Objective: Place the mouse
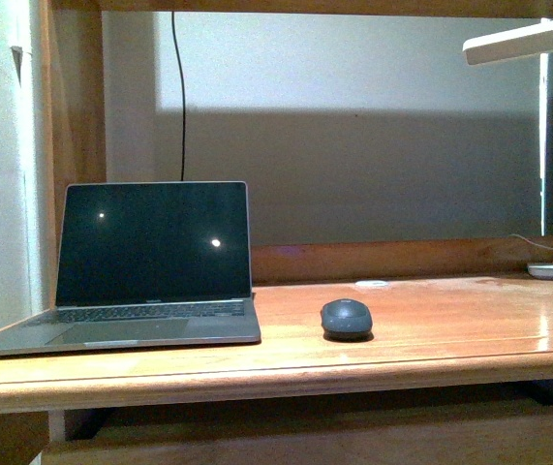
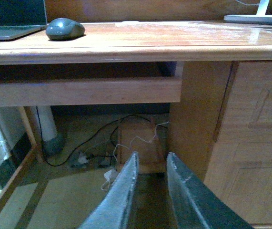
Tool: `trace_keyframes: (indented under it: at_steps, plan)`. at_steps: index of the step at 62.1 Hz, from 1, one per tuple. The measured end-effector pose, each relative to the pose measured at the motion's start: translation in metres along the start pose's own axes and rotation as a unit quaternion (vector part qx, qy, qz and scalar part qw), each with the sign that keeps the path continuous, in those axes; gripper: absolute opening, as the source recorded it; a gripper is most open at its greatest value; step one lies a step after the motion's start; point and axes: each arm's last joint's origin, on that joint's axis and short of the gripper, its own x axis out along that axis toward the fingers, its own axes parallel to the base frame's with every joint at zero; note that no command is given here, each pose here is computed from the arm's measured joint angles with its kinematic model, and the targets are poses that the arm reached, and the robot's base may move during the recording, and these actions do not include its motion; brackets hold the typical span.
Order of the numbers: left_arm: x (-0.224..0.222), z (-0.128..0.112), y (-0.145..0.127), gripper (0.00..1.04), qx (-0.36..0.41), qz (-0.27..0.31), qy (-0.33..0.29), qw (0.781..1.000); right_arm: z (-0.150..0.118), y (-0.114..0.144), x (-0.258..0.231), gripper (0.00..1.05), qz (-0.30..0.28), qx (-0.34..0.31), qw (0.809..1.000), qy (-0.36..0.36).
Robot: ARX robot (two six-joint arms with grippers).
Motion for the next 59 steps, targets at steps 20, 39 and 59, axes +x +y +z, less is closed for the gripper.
trace_keyframes:
  at_steps: [20, 39, 59]
  plan:
    - [0.0000, 0.0000, 0.0000, 0.97, 0.000, 0.000, 0.000, 1.000, 0.0000, 0.0000, 0.0000, 0.98, 0.000, 0.000, 1.000, 0.000]
    - [0.0000, 0.0000, 0.0000, 0.97, 0.000, 0.000, 0.000, 1.000, 0.0000, 0.0000, 0.0000, 0.97, 0.000, 0.000, 1.000, 0.000]
    - [0.0000, 0.0000, 0.0000, 0.97, 0.000, 0.000, 0.000, 1.000, 0.0000, 0.0000, 0.0000, 0.97, 0.000, 0.000, 1.000, 0.000]
